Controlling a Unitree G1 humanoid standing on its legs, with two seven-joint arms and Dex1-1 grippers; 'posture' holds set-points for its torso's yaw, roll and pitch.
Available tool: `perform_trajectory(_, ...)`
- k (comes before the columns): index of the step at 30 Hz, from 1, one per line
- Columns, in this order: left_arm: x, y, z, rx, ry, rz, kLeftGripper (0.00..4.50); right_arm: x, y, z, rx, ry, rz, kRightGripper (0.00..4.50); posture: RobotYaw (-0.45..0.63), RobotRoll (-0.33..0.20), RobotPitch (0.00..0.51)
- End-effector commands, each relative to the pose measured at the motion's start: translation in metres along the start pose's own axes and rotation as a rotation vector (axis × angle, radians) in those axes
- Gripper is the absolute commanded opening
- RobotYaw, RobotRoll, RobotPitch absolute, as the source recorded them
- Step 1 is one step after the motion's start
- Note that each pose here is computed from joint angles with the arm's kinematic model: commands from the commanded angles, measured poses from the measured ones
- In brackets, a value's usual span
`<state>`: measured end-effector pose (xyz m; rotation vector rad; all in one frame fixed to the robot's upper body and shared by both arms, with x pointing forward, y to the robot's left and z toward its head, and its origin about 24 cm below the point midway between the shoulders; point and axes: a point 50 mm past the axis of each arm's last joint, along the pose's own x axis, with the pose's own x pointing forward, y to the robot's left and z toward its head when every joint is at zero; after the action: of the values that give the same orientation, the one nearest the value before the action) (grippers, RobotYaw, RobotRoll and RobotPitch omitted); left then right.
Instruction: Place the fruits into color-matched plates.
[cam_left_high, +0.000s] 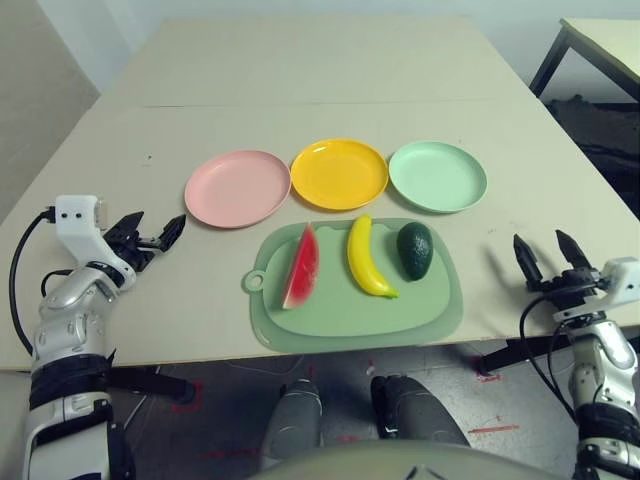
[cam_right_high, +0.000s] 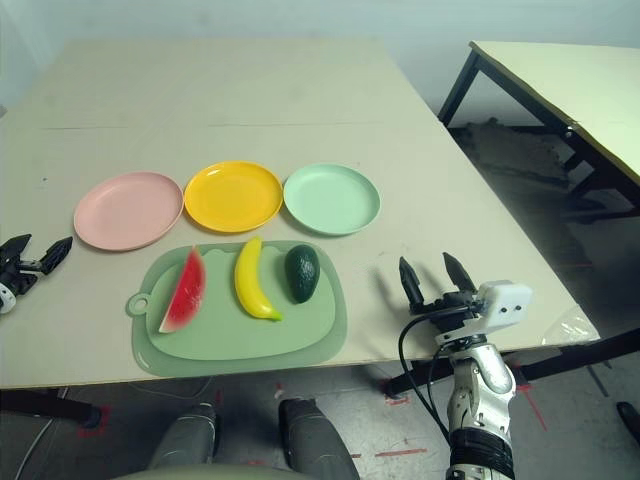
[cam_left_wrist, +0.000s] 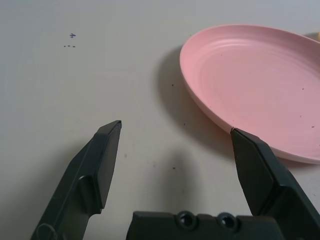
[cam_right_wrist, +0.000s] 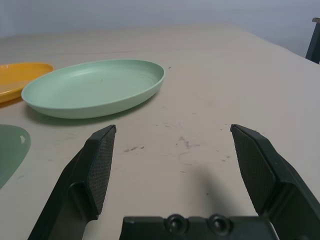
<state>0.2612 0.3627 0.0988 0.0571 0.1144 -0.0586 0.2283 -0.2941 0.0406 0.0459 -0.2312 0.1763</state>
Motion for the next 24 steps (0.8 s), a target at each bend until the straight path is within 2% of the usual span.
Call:
perform_trajectory(1, 0.003, 0.0, 0.006, 0.023, -0.014, -0.003, 4.45, -0.003, 0.002, -0.003, 0.005, 0.001, -0.006, 4.5, 0.06, 0.0, 0.115)
perform_trajectory(8, 0.0, 0.0, 0.01, 0.024, -0.037, 0.012, 4.45, 0.008, 0.003, 0.0, 0.006, -0.003, 0.042, 4.5, 0.08, 0.0, 0.134)
perform_trajectory(13, -0.009, -0.001, 0.004, 0.012, -0.037, 0.021, 4.45, 0.007, 0.005, 0.005, -0.009, 0.003, 0.086, 4.5, 0.08, 0.0, 0.142)
perform_trajectory(16, -0.012, -0.001, 0.008, -0.004, -0.073, 0.008, 4.45, 0.006, 0.006, 0.007, 0.008, 0.039, 0.069, 4.5, 0.07, 0.0, 0.139)
perform_trajectory(17, -0.012, -0.002, 0.011, -0.005, -0.089, -0.02, 4.45, 0.006, 0.007, 0.007, -0.033, 0.083, 0.058, 4.5, 0.06, 0.0, 0.139)
perform_trajectory(19, -0.011, -0.012, 0.018, 0.004, -0.116, -0.159, 4.45, 0.008, 0.01, 0.009, -0.223, 0.174, 0.099, 4.5, 0.05, 0.0, 0.139)
perform_trajectory(22, -0.014, -0.026, 0.036, 0.026, -0.132, -0.429, 4.45, 0.012, 0.017, 0.029, -0.403, 0.22, 0.296, 4.5, 0.06, 0.0, 0.143)
perform_trajectory(24, -0.016, -0.027, 0.053, 0.058, -0.143, -0.533, 4.45, 0.021, 0.016, 0.046, -0.535, 0.256, 0.399, 4.5, 0.04, 0.0, 0.138)
